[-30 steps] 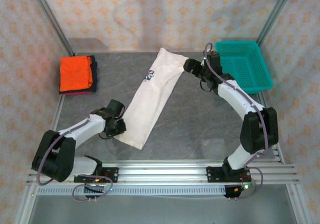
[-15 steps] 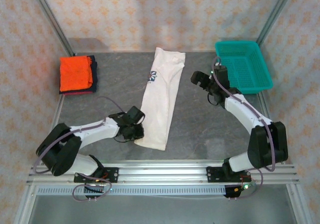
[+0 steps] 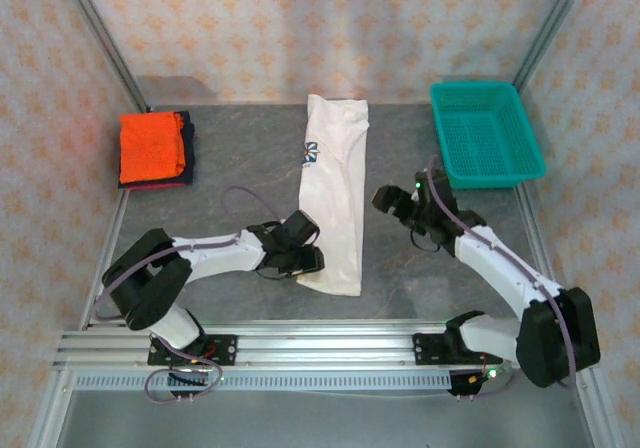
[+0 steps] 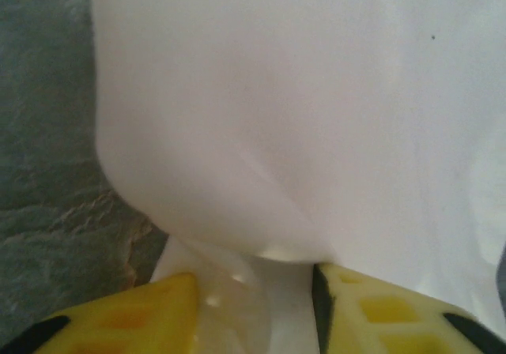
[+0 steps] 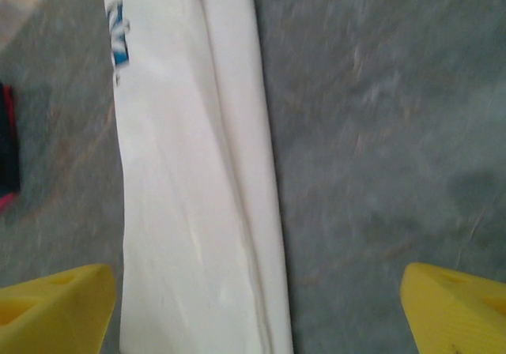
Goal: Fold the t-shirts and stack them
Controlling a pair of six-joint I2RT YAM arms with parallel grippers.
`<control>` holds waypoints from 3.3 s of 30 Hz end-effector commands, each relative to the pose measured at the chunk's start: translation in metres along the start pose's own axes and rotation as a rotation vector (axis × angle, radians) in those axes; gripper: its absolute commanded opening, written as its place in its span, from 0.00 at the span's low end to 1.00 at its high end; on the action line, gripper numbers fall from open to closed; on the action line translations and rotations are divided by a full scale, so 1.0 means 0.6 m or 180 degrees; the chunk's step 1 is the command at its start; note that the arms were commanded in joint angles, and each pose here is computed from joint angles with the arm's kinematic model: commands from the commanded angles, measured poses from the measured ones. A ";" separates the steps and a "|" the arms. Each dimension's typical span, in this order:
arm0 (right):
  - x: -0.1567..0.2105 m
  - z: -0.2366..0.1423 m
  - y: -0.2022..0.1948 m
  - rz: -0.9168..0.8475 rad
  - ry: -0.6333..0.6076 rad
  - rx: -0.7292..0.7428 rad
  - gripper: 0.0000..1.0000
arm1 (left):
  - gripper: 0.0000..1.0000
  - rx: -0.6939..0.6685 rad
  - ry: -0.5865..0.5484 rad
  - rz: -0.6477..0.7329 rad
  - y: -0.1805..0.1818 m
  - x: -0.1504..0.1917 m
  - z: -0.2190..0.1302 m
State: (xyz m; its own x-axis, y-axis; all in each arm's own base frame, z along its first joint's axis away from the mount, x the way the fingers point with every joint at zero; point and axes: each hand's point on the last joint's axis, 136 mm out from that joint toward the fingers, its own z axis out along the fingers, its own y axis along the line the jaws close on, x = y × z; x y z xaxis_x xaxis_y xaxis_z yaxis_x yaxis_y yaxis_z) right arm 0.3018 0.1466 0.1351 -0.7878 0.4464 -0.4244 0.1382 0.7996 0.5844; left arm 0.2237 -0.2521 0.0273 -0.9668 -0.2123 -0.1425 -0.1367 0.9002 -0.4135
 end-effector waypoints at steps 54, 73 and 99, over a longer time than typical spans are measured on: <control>0.328 0.036 -0.016 0.0945 0.1469 -0.0177 0.00 | 0.44 0.0613 -0.0135 -0.0450 0.054 0.056 -0.041; 0.338 0.045 -0.026 0.0941 0.1533 -0.0093 0.00 | 0.16 0.0559 -0.0063 -0.0430 0.046 0.064 -0.038; 0.329 -0.037 -0.041 0.0862 0.1308 -0.0129 0.00 | 0.00 0.0448 -0.0327 -0.0261 0.035 0.080 -0.092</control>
State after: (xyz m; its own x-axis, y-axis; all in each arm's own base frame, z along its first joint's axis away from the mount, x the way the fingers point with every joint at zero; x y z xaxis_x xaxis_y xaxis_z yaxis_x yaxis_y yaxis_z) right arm 0.1255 0.2177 0.0516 -0.9169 0.3899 0.0850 0.3343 0.6341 0.6973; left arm 0.1482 -0.2344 0.0479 -0.9533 -0.2808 -0.1111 -0.1640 0.7903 -0.5904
